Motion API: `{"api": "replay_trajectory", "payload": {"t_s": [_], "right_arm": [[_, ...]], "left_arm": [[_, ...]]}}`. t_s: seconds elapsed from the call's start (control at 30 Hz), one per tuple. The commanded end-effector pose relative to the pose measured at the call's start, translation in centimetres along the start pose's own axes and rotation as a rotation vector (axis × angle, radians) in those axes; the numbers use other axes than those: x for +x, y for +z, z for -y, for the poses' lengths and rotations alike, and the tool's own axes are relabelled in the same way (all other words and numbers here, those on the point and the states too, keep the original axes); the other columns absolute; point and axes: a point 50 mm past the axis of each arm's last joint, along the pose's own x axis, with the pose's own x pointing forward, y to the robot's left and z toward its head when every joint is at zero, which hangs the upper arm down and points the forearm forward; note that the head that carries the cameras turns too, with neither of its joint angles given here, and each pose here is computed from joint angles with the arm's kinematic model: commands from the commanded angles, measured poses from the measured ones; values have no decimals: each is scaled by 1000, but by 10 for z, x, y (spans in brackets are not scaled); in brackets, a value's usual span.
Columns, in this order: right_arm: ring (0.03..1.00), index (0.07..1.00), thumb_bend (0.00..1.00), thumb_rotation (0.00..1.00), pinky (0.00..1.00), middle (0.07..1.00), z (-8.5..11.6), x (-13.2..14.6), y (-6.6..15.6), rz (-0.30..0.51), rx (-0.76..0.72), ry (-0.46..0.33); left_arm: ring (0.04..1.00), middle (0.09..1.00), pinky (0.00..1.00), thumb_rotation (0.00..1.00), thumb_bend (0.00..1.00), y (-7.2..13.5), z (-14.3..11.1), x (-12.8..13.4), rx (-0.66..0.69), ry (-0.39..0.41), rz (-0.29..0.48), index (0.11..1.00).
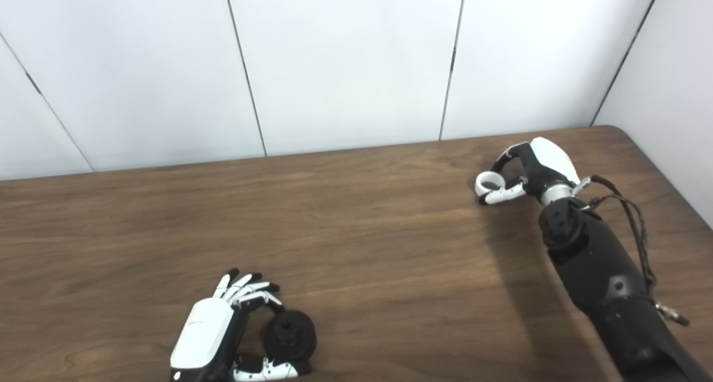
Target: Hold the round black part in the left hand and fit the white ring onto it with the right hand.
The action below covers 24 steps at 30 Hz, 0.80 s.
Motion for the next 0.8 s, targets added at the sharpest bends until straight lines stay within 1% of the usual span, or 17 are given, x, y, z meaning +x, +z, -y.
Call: {"api": "replay_trajectory", "payload": {"t_s": [0.0,0.2,0.33,0.43,0.57,0.77], "right_arm": [[906,485,522,129,982,796,29,-1,15,76,-6,-56],[917,485,524,133,1000,818,33,-30,40,160,-10,-30],[914,484,523,131,946,812,30,-52,61,237,-18,10],[921,484,523,132,909,818,25,-76,81,303,-32,56],[921,484,524,134,913,821,19,-101,101,355,-31,111],[928,484,524,133,885,821,6,-136,129,458,6,174]], "left_arm": [[888,771,1000,52,523,-2,4,-5,26,-22,-9,484],[887,770,1000,52,523,-2,3,-3,29,-25,-10,485],[890,771,1000,52,523,-1,3,-3,28,-25,-11,484],[889,770,1000,52,523,-1,3,-2,24,-21,-13,484],[888,770,1000,52,523,1,3,-1,21,-21,-13,484],[885,767,1000,54,524,2,3,2,30,-17,-9,484]]}}
